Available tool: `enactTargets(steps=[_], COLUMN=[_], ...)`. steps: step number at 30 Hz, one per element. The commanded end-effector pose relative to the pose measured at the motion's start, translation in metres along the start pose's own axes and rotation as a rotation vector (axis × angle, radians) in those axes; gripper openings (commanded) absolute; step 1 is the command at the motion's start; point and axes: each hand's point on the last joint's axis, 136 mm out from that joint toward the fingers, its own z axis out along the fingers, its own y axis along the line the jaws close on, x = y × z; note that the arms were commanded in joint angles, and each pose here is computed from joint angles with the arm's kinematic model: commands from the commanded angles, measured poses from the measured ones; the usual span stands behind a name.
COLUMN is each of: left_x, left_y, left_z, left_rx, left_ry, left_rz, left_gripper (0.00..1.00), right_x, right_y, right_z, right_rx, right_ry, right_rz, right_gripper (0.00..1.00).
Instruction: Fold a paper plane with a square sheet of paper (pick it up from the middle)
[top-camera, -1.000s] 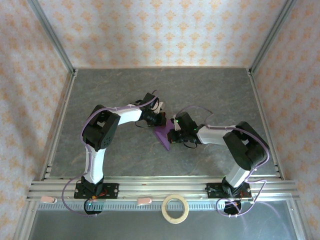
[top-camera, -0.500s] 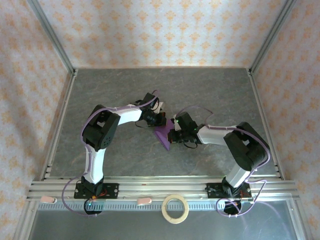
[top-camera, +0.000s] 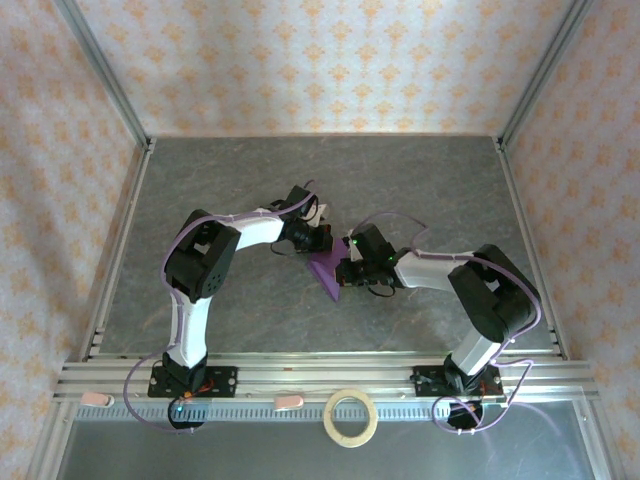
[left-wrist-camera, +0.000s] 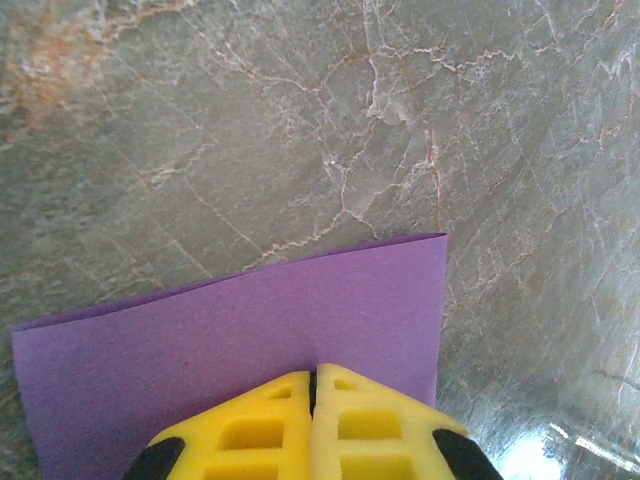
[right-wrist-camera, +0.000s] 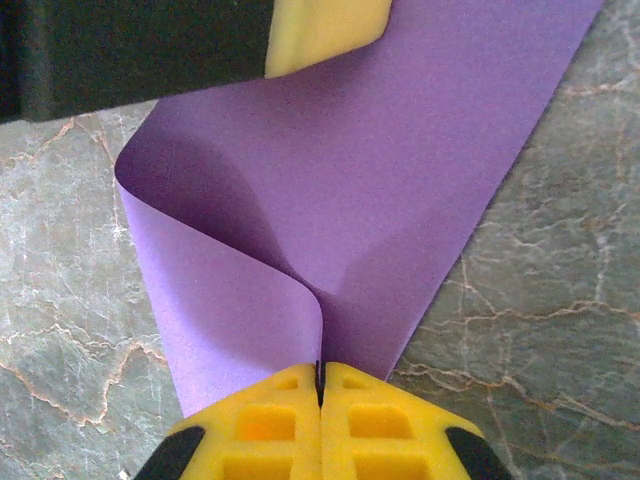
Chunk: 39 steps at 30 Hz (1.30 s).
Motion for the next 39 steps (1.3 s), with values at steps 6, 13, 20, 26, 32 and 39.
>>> enactTargets(steps=[6, 13, 20, 26, 32, 39], left_x=[0.024, 0.024, 0.024, 0.009, -0.029, -0.047], left_y=[0.033, 0.034, 0.034, 0.022, -0.007, -0.03], left_z=[0.009, 0.01, 0.009, 0.003, -0.019, -0.062], left_rx=[-0.117, -0.116, -0.117, -0.104, -0.074, -0.036], left_ry=[0.065, 0.065, 0.062, 0.031, -0.071, -0.221], left_rz=[-0.038, -0.038, -0.039, -0.018, 0.024, 0.017], left_gripper=[0.01, 0.01, 0.01, 0.04, 0.24, 0.38], right_x=[-0.007, -0.007, -0.001, 0.002, 0.005, 0.005], right_y=[-0.003, -0.004, -0.011, -0.014, -0.017, -0.017], right_z=[-0.001, 0.003, 0.007, 0.008, 0.01, 0.014], right_rx=[0.022, 0.023, 0.044, 0.058, 0.058, 0.046], right_ry=[-0.009, -0.005, 0.015, 0.026, 0.027, 0.02], right_rz=[0.02, 0.023, 0.026, 0.025, 0.033, 0.046], right_gripper=[0.0, 0.0, 0.0, 0.0, 0.0, 0.0])
